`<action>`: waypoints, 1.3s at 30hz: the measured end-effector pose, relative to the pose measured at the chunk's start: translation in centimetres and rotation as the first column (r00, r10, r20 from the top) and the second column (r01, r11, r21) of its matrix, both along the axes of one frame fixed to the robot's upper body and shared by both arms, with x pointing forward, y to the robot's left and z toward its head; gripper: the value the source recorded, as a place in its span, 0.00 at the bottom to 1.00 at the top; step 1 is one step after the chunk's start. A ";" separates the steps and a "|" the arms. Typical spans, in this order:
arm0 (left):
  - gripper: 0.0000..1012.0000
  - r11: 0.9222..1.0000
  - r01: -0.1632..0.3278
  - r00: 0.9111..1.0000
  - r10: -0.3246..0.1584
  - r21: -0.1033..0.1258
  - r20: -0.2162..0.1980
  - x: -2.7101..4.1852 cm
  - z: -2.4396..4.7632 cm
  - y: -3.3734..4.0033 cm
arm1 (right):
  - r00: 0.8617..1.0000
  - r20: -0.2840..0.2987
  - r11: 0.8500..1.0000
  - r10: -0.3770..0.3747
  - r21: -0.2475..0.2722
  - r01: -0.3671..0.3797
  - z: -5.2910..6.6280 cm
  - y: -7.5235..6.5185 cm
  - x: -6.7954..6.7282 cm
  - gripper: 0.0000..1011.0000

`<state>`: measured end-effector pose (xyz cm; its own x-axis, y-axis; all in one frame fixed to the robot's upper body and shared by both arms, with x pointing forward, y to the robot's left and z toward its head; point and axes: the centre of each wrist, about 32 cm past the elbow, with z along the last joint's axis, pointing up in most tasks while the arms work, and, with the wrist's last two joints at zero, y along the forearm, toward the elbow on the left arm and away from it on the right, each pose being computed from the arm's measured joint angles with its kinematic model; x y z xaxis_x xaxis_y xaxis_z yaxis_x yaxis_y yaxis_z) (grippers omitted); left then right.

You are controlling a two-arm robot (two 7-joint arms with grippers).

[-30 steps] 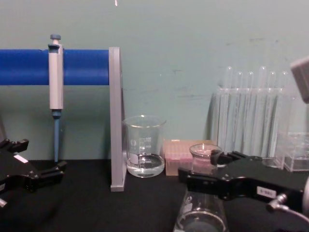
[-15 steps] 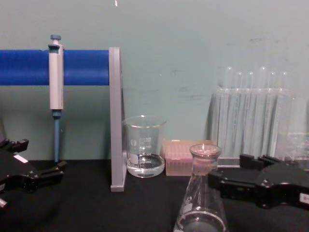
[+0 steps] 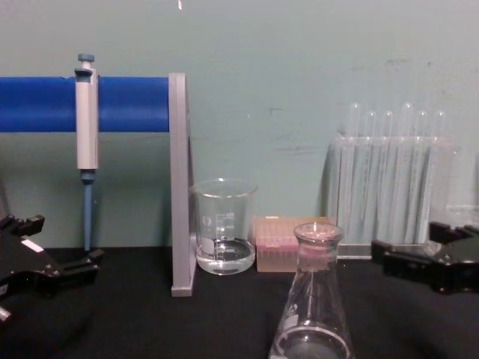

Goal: Grasp the erlenmeyer flask with one hand, shake it three times, then place it back.

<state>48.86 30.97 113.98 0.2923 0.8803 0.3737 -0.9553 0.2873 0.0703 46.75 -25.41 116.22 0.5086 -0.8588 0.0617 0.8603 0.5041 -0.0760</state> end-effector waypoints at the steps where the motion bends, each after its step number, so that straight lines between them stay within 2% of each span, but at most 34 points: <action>1: 0.99 1.000 0.000 1.000 0.000 0.000 0.000 0.00 0.00 0.00 | 1.000 0.003 1.000 -0.019 -0.001 0.019 -0.1 0.1 0.0 0.99; 5: 0.99 1.000 0.000 1.000 0.000 0.000 0.000 0.00 0.00 0.00 | 0.996 0.010 0.996 -0.090 0.000 0.090 -0.4 0.5 0.2 0.99; 10: 0.99 1.000 0.000 1.000 0.000 0.000 0.000 0.00 0.00 0.00 | 0.993 0.001 0.993 -0.118 -0.011 0.118 -0.7 0.7 0.3 0.99; 39: 0.99 1.000 0.000 1.000 0.000 0.000 0.000 0.00 0.00 0.00 | 0.994 0.005 0.994 -0.106 -0.007 0.106 -0.6 0.7 0.3 0.99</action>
<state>48.86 30.97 113.98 0.2923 0.8803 0.3738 -0.9552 0.2873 0.0703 47.03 -24.75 115.65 0.4144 -0.9074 0.0705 0.9092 0.4094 -0.0757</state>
